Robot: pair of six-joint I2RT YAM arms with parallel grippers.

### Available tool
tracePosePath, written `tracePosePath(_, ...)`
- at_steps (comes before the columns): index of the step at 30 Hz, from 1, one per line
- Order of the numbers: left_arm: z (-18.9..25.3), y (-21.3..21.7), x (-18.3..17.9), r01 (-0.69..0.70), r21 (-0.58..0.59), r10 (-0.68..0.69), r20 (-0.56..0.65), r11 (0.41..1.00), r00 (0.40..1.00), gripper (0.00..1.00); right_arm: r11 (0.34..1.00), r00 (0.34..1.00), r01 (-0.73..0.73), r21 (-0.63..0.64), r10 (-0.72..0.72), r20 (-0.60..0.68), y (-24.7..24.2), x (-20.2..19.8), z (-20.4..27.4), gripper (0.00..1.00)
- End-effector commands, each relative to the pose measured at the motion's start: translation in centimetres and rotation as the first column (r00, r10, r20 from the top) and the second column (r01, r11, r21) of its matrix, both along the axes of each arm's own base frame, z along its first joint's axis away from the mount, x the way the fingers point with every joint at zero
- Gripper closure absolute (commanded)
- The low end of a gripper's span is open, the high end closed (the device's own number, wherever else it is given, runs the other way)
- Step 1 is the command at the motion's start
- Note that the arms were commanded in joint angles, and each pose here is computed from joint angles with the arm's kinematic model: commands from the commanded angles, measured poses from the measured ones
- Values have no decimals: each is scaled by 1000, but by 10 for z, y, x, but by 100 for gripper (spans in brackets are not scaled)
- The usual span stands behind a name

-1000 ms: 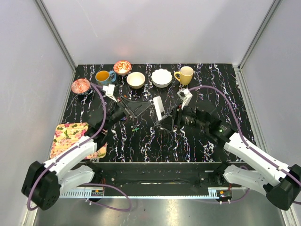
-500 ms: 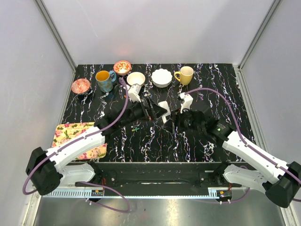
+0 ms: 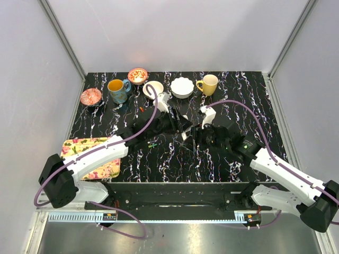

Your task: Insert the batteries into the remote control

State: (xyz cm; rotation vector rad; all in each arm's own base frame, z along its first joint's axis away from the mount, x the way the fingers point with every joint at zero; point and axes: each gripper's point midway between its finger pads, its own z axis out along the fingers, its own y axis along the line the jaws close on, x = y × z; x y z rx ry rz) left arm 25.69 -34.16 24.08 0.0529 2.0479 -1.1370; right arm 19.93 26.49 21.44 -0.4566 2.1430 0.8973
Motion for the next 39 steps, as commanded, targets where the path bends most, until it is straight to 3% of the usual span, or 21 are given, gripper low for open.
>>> tracePosePath(1,22,-10,6,-2,-20,2,48,1000,999,42,1000,999,9,28,-10,50,3,4,16,100)
tracePosePath(10,11,-14,2,12,0,-12,29,1000,1000,49,1000,998,22,19,-23,52,0,4,17,100)
tracePosePath(16,8,-15,1,15,9,-15,30,1000,999,93,1000,999,18,22,-19,48,2,4,17,100)
tracePosePath(19,9,-15,1,13,12,-14,34,1000,999,100,1000,999,15,22,-16,44,1,2,17,87)
tracePosePath(20,9,-15,1,15,11,-15,35,1000,999,100,1000,999,15,17,-16,42,0,2,17,76)
tracePosePath(21,10,-14,0,13,9,-14,37,1000,999,100,1000,999,16,20,-17,38,0,1,18,55)
tracePosePath(22,11,-12,1,6,6,-6,41,1000,999,100,1000,999,17,23,-18,42,-1,0,20,43)
tracePosePath(24,10,-7,-2,0,-5,0,45,1000,999,100,999,999,17,36,-19,40,-2,-2,26,24)
tracePosePath(26,5,5,4,-57,-30,58,56,998,997,100,998,999,26,56,-29,45,-5,-4,35,16)
tracePosePath(27,24,11,4,-77,-97,86,98,992,991,100,997,998,31,70,-34,43,-5,-5,38,10)
tracePosePath(29,14,30,6,-141,-143,157,109,980,982,100,993,998,41,108,-47,51,-8,-8,47,7)
tracePosePath(30,38,40,4,-156,-230,195,160,961,968,100,990,998,49,129,-55,36,-7,-9,49,6)
tracePosePath(32,33,60,7,-224,-260,277,189,939,942,100,980,997,71,186,-76,17,-5,-10,53,4)
tracePosePath(34,56,75,5,-242,-341,336,249,908,908,100,969,996,87,231,-89,-1,-3,-10,54,3)
tracePosePath(39,74,100,-5,-232,-450,408,346,863,845,100,921,977,168,352,-109,-182,18,-6,31,2)
